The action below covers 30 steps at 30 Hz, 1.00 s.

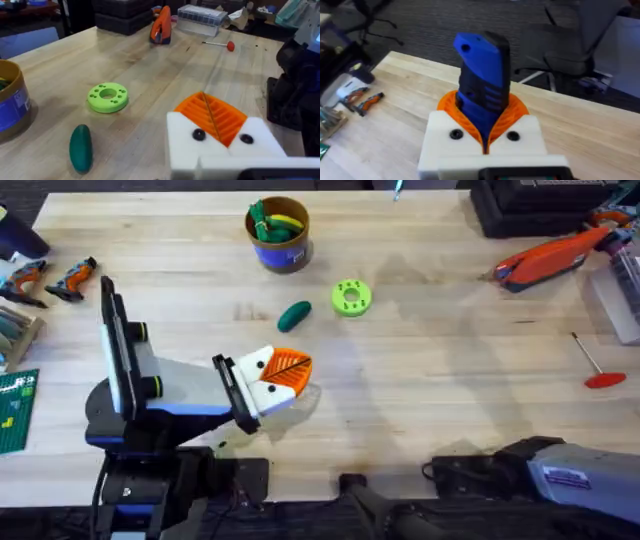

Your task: Pick up the gripper from the table and insert it into the empty holder that is missing its gripper. Then pick up a screw, insert it into the mounting hole, and use the screwdriver to tighten it. Finally, clean up the table by picking up the vegetable and placing it into the bucket.

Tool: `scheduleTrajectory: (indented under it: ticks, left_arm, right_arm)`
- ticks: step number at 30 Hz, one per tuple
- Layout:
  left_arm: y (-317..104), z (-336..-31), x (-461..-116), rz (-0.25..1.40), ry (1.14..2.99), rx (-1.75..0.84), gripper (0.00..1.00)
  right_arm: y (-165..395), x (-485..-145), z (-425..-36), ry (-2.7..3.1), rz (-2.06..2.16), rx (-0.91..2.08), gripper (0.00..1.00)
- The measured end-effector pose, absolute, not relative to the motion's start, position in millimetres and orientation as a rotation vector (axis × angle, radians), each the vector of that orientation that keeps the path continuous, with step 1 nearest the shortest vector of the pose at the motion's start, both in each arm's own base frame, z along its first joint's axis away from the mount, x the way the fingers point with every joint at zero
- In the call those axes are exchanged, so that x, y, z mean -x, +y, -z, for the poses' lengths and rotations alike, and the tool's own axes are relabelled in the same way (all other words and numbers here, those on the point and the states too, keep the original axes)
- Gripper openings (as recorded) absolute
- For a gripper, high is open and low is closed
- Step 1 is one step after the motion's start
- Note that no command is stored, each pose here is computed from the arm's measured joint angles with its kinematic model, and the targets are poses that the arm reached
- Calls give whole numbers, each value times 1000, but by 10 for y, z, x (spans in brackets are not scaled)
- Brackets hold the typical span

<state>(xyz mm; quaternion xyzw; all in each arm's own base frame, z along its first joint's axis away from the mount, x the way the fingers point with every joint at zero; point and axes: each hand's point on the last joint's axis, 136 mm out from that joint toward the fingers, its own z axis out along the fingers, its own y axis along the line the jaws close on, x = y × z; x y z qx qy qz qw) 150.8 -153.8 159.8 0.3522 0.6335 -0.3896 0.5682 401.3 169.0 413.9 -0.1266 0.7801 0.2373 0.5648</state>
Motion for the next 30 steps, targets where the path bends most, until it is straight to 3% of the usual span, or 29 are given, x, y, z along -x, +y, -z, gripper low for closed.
scheduleTrajectory:
  ticks: [7,13,30]
  left_arm:
    - [-1538,-1598,-1508,915,1488,-827,4]
    - [-1538,-1598,-1508,915,1488,-827,4]
    - [-1538,-1598,-1508,915,1488,-827,4]
  right_arm:
    - [1932,-4087,-3711,1790,-721,334,28]
    - [2140,-4002,-3681,1640,-880,414,28]
    - [2483,-3362,-3413,1292,-1266,486,28]
